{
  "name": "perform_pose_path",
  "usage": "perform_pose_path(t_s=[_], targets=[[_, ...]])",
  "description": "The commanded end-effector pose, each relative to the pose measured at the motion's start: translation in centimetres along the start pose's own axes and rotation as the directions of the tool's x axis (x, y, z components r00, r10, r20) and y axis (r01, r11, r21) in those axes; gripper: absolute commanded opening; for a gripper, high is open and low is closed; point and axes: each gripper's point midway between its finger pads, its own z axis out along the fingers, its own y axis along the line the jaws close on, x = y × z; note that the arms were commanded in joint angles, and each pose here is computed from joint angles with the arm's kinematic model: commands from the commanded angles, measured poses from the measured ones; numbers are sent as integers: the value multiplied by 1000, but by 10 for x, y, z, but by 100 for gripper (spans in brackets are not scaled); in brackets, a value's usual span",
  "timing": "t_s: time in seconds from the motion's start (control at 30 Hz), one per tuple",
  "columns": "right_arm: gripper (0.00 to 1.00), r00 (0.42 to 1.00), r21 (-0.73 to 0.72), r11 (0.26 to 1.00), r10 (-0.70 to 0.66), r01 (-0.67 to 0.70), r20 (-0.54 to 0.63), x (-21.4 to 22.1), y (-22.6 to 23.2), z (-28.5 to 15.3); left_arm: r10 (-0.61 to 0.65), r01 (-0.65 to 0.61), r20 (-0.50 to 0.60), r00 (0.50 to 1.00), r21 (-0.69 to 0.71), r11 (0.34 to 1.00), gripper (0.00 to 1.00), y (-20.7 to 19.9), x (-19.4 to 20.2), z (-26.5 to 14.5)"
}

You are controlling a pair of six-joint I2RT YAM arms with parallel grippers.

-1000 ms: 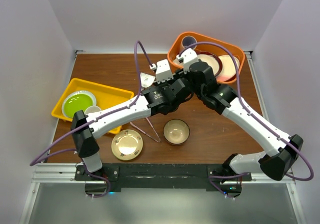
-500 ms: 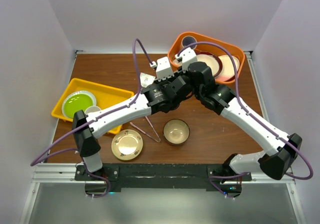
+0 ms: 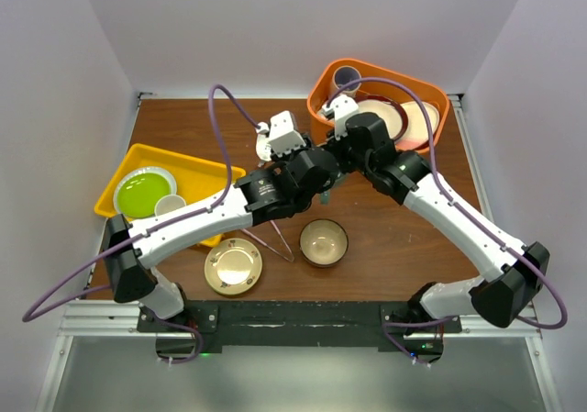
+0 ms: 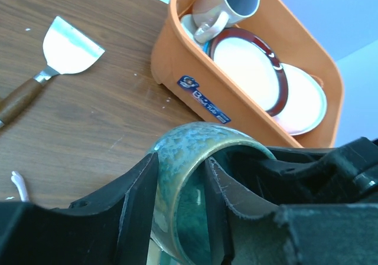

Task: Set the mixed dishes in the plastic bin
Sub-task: Pick up the cup at the center of the board.

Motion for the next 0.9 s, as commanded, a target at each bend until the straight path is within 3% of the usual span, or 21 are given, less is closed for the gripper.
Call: perform_pose_path(t_s=[0.0, 0.2, 0.43, 0.53, 0.73, 0.87], targets=[[0, 984, -93, 987, 139, -129, 116, -41, 2, -12, -156, 151, 62, 986, 87, 985, 42, -19, -39, -9], [0, 978, -106, 979, 182, -171, 101, -36, -10, -7, -116, 105, 54, 992, 175, 979, 46, -15, -48, -15], [0, 977, -97, 981, 178, -167, 115, -39, -19, -4, -39, 16, 36, 999, 496, 868, 65, -29, -71, -40], [0, 975, -79, 982, 179, -170, 130, -46, -29, -2, 14, -38, 47, 999, 556, 830, 75, -22, -76, -44], [0, 963, -31, 979, 204, -202, 175, -67, -65, 0, 184, -197, 84, 979, 610, 768, 87, -3, -66, -53], [0, 956, 18, 974, 219, -226, 197, -77, -94, 8, 294, -287, 83, 952, 577, 765, 89, 23, -48, -48]])
